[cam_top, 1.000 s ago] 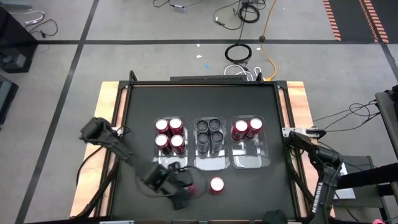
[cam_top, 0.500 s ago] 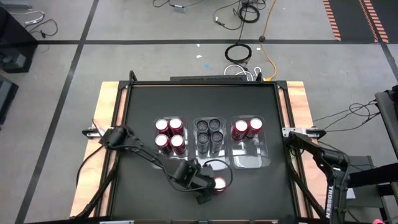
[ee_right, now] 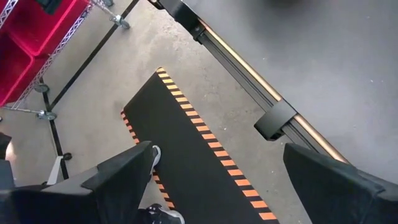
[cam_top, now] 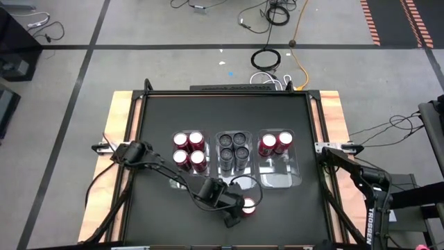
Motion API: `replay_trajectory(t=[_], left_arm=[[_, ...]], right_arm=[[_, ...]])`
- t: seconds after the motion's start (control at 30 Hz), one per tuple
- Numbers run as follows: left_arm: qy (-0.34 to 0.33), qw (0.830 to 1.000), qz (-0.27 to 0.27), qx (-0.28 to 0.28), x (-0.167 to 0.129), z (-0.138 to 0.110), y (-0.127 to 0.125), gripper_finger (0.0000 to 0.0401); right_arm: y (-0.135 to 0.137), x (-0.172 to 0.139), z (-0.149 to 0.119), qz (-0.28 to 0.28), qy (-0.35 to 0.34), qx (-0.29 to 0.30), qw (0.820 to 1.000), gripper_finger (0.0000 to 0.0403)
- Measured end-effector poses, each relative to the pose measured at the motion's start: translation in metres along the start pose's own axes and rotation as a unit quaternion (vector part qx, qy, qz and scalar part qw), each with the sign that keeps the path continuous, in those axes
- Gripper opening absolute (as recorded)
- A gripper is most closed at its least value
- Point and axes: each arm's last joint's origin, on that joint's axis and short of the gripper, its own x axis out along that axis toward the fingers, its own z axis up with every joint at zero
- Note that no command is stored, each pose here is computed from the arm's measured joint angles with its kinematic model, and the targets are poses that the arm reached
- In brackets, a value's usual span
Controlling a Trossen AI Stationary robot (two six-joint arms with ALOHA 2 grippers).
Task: Sort soda cans
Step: Move the left orange soda can to the center
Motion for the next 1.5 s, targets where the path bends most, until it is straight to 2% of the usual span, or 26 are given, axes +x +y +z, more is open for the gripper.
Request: replay_trajectory(t=[0.2, 0.5, 0.6, 0.87, 1.13, 1.37, 1.5], left_arm=[[-0.004, 1.0, 0.007, -0.01, 0.0, 0.005, 0.005, 0.033], [-0.018, 1.0, 0.008, -0.009, -0.002, 0.007, 0.004, 0.0387], [-0.013, 1.0, 0.006, 0.003, -0.002, 0.006, 0.005, 0.0389], [-0.001, 1.0, 0.003, -0.009, -0.003, 0.005, 0.004, 0.0391], [0.002, 0.999, 0.049, 0.015, -0.028, 0.007, -0.002, 0.0391], [-0.025, 0.998, 0.015, 0.046, -0.058, 0.017, -0.019, 0.0391], [-0.014, 0.995, 0.014, 0.099, -0.081, 0.019, -0.023, 0.0391]], right_arm=[[0.0, 0.0, 0.0, 0.0, 0.0, 0.002, 1.0, 0.0354], [0.0, 0.0, 0.0, 0.001, 0.0, 0.002, 1.0, 0.0354], [0.0, 0.0, 0.0, 0.001, 0.0, 0.002, 1.0, 0.0354], [0.0, 0.0, 0.0, 0.001, 0.0, 0.009, 1.0, 0.0354], [0.001, 0.001, 0.001, 0.002, -0.002, 0.034, 0.999, 0.0354], [0.005, 0.008, 0.01, -0.002, -0.009, 0.046, 0.999, 0.0354], [0.009, 0.015, 0.019, -0.008, -0.017, 0.051, 0.999, 0.0354]])
